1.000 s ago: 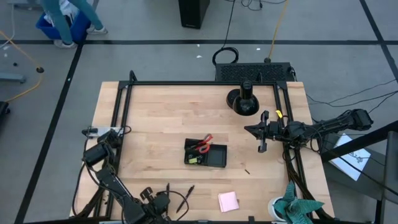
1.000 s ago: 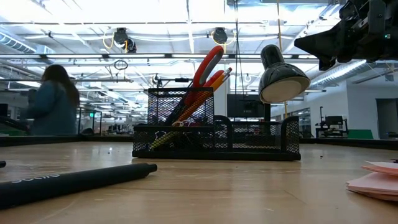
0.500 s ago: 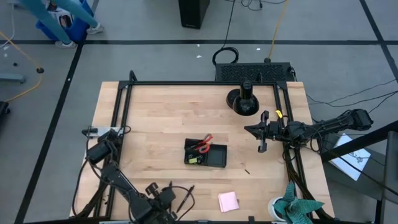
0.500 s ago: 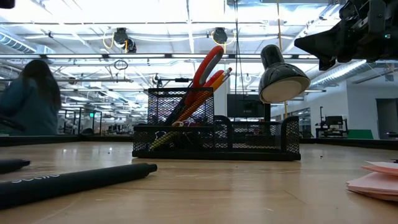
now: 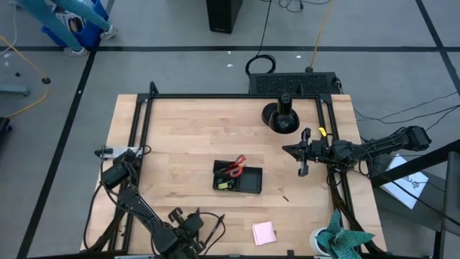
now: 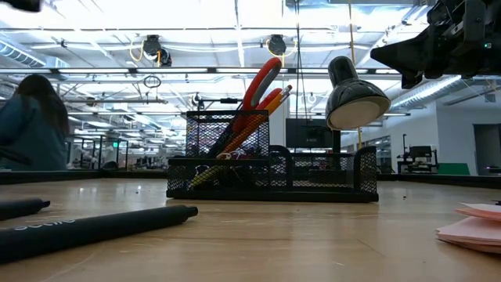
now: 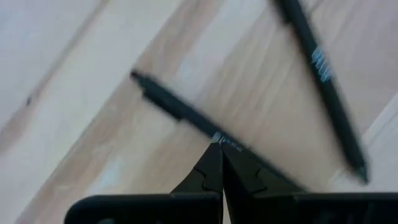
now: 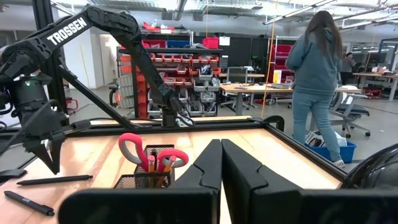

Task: Pick and place office supplies into organizer
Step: Put the black pen into the black desk organizer

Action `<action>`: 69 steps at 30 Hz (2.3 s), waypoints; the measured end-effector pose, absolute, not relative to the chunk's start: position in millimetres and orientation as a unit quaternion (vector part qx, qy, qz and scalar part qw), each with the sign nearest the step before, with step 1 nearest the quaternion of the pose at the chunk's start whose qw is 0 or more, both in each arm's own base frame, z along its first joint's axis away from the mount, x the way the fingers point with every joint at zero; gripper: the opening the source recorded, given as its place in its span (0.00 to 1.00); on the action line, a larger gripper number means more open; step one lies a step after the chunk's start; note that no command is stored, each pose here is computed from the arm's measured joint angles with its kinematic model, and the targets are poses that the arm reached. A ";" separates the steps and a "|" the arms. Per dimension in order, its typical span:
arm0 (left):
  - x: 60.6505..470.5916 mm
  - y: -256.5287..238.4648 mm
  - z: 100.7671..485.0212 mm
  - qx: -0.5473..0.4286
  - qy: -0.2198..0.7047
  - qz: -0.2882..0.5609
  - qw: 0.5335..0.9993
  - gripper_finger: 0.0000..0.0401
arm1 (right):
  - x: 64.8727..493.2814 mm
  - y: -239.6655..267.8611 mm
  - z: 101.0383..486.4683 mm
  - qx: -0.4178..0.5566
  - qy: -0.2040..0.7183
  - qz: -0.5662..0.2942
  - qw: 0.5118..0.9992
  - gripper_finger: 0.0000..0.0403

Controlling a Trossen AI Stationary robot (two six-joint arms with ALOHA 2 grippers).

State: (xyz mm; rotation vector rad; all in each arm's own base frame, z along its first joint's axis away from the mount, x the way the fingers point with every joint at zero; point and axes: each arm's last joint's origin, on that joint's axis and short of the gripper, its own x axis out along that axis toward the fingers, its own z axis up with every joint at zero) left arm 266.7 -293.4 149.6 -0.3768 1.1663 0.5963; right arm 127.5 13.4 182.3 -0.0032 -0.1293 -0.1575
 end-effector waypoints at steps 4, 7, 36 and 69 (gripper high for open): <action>274.3 -291.0 157.6 -0.156 0.521 0.273 0.794 0.00 | 127.5 13.3 182.2 -0.002 -0.064 -0.079 0.995 0.00; 283.4 -291.8 164.2 -0.153 0.503 0.257 0.811 0.00 | 127.5 13.4 182.3 -0.002 -0.065 -0.079 0.995 0.00; 256.6 -328.5 130.2 -0.257 0.558 0.265 0.743 0.00 | 127.5 13.4 182.2 -0.002 -0.064 -0.079 0.995 0.00; 302.0 -308.1 181.0 -0.184 0.528 0.266 0.785 0.02 | 127.4 13.4 182.9 0.009 -0.068 -0.078 0.995 0.00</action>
